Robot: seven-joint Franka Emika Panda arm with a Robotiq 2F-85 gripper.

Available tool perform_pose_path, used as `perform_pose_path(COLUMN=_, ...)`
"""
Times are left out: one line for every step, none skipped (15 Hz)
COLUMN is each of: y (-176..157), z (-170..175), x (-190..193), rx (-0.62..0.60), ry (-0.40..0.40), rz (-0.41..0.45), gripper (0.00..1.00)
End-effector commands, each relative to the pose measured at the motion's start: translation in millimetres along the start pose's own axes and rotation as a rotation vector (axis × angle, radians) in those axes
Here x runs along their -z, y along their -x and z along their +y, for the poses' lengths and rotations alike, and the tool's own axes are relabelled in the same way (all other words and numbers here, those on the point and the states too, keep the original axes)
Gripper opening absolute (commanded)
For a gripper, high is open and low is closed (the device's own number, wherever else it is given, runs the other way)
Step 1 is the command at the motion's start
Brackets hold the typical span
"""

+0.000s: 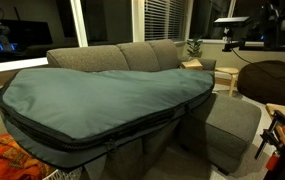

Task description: Close the zip on the green bag

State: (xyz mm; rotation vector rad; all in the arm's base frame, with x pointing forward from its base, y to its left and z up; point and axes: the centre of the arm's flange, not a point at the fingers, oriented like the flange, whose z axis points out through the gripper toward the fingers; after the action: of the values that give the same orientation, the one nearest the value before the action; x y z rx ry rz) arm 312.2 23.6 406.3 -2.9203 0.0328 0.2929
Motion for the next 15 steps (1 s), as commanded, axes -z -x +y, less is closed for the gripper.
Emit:
perform_pose_path(y=5, z=-10, x=-22, rx=0.045, ry=0.002, rz=0.043, gripper=1.00)
perform_pose_path(y=5, z=-13, x=-26, rx=0.051, ry=0.004, rz=0.046, gripper=1.00)
perform_pose_path(y=6, z=-15, x=-29, rx=0.056, ry=0.005, rz=0.049, gripper=1.00)
perform_pose_path(y=6, z=-19, x=-32, rx=0.064, ry=0.003, rz=0.053, gripper=1.00)
perform_pose_path(y=6, z=-22, x=-36, rx=0.069, ry=0.004, rz=0.064, gripper=1.00)
perform_pose_path(y=5, z=-26, x=-37, rx=0.077, ry=0.006, rz=0.076, gripper=1.00)
perform_pose_path(y=4, z=-31, x=-37, rx=0.087, ry=0.006, rz=0.089, gripper=1.00)
perform_pose_path(y=3, z=-34, x=-38, rx=0.094, ry=0.008, rz=0.100, gripper=1.00)
perform_pose_path(y=1, z=-38, x=-39, rx=0.103, ry=0.009, rz=0.111, gripper=1.00)
perform_pose_path(y=-1, z=-42, x=-41, rx=0.111, ry=0.010, rz=0.121, gripper=1.00)
perform_pose_path(y=-2, z=-45, x=-42, rx=0.118, ry=0.009, rz=0.128, gripper=1.00)
perform_pose_path(y=-4, z=-48, x=-45, rx=0.123, ry=0.008, rz=0.130, gripper=1.00)
perform_pose_path(y=-6, z=-50, x=-47, rx=0.129, ry=0.007, rz=0.132, gripper=1.00)
perform_pose_path(y=-8, z=-52, x=-51, rx=0.132, ry=0.006, rz=0.132, gripper=1.00)
perform_pose_path(y=-10, z=-54, x=-55, rx=0.132, ry=0.007, rz=0.139, gripper=1.00)
